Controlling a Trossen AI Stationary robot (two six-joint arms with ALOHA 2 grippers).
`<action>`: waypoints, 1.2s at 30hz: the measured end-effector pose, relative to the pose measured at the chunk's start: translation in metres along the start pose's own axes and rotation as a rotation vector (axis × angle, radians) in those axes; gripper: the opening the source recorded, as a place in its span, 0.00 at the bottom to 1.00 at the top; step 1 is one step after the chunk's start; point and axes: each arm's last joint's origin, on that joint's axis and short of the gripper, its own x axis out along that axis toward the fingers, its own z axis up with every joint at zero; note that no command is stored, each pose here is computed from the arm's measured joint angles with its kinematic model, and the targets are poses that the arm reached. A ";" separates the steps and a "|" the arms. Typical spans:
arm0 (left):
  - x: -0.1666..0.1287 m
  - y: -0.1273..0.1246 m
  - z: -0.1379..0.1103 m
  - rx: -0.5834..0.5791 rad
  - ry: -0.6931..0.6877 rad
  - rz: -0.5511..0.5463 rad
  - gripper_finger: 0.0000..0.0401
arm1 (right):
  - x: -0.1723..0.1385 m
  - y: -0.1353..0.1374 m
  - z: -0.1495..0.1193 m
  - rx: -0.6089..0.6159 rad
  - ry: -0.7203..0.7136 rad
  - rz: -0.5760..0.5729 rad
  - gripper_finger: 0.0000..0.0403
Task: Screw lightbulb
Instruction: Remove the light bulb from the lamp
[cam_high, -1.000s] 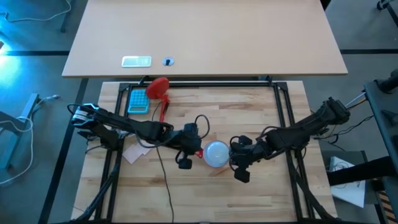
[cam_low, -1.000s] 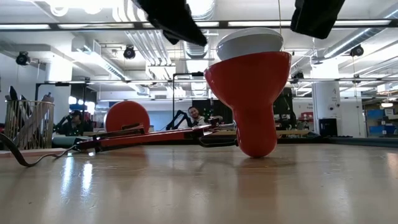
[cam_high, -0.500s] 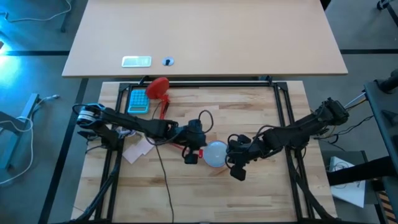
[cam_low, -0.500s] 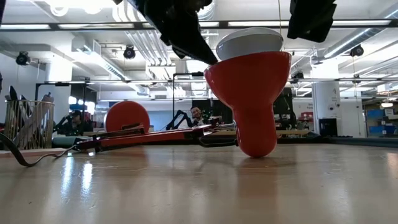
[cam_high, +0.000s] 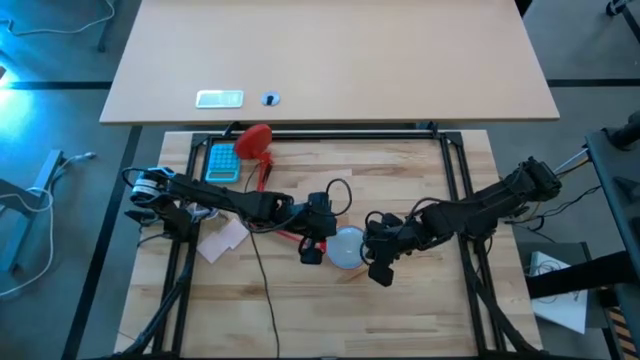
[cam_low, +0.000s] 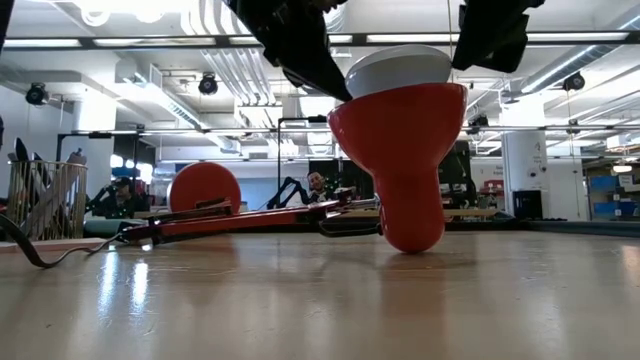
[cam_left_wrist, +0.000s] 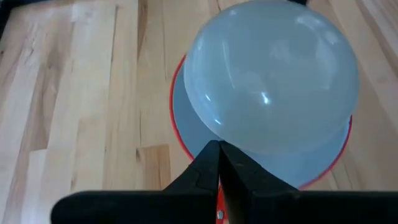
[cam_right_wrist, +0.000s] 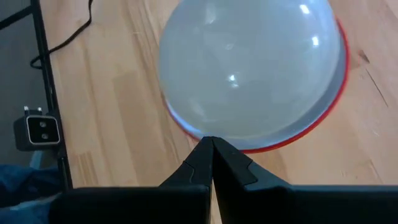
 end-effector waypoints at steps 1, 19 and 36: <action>0.000 -0.001 -0.001 0.003 0.011 -0.001 0.00 | 0.000 -0.002 0.001 0.007 -0.001 -0.002 0.00; -0.015 -0.015 0.002 -0.013 0.125 -0.033 0.00 | -0.011 -0.025 0.015 -0.001 0.061 -0.092 0.00; -0.008 -0.006 0.003 -0.082 0.056 -0.007 0.00 | 0.009 -0.009 0.018 0.001 0.103 0.015 0.00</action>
